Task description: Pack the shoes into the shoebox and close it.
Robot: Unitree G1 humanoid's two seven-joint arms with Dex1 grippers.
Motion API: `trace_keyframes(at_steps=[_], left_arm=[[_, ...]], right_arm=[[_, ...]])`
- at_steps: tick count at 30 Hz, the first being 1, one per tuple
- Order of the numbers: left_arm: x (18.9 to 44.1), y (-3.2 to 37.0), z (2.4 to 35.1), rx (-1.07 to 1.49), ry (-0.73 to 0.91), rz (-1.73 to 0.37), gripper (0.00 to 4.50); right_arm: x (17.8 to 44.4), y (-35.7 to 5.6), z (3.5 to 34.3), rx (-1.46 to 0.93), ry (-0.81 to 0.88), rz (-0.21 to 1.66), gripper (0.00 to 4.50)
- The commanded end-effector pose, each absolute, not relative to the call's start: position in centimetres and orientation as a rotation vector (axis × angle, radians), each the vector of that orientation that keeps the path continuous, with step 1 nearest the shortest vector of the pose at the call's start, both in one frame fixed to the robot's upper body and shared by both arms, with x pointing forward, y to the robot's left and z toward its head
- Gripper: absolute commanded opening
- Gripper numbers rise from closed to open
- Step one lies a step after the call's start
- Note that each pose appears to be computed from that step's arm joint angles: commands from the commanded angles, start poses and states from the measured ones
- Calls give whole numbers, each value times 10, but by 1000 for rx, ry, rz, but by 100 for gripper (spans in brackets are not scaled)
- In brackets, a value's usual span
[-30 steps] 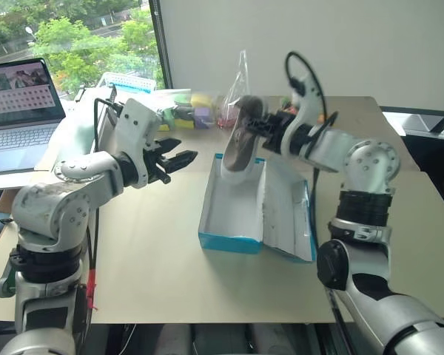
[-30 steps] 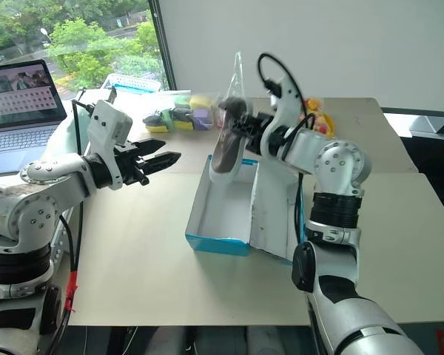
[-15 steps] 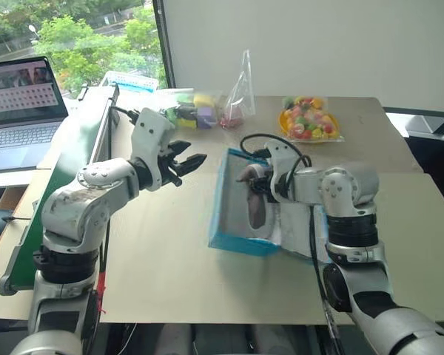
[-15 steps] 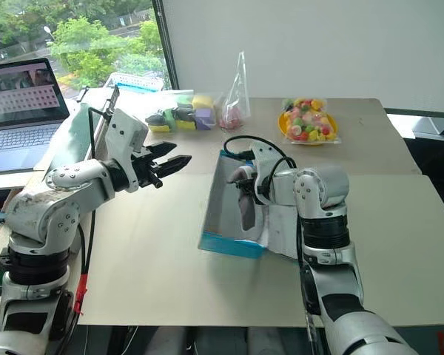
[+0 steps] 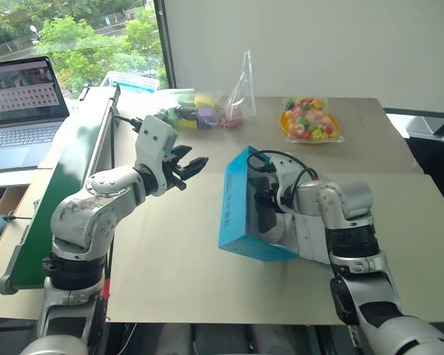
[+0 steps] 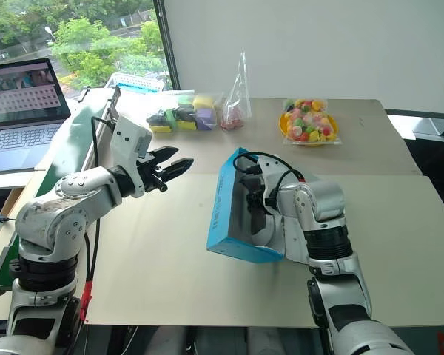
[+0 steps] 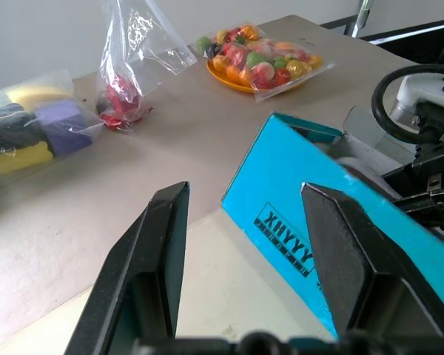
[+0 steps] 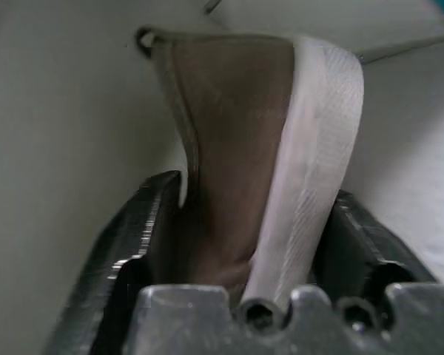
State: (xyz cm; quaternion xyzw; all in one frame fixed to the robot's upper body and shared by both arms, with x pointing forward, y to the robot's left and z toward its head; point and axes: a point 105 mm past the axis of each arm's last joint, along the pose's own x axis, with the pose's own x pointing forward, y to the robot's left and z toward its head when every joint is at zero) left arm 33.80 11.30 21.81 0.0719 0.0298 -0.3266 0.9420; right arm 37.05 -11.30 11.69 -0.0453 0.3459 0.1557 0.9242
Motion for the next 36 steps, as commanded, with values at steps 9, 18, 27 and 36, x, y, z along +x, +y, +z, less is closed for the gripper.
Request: trace_keyframes(at_steps=[9, 18, 27, 36], left_arm=[[338, 110, 231, 149, 9, -682, 255], [341, 112, 233, 166, 5, -682, 255], [340, 120, 236, 183, 0, -652, 255], [341, 125, 238, 198, 0, -631, 255]], right_arm=[[394, -118, 220, -338, 327, 216, 442], [395, -113, 246, -391, 244, 224, 442], [393, -91, 240, -439, 240, 316, 442], [393, -59, 230, -446, 237, 402, 442]])
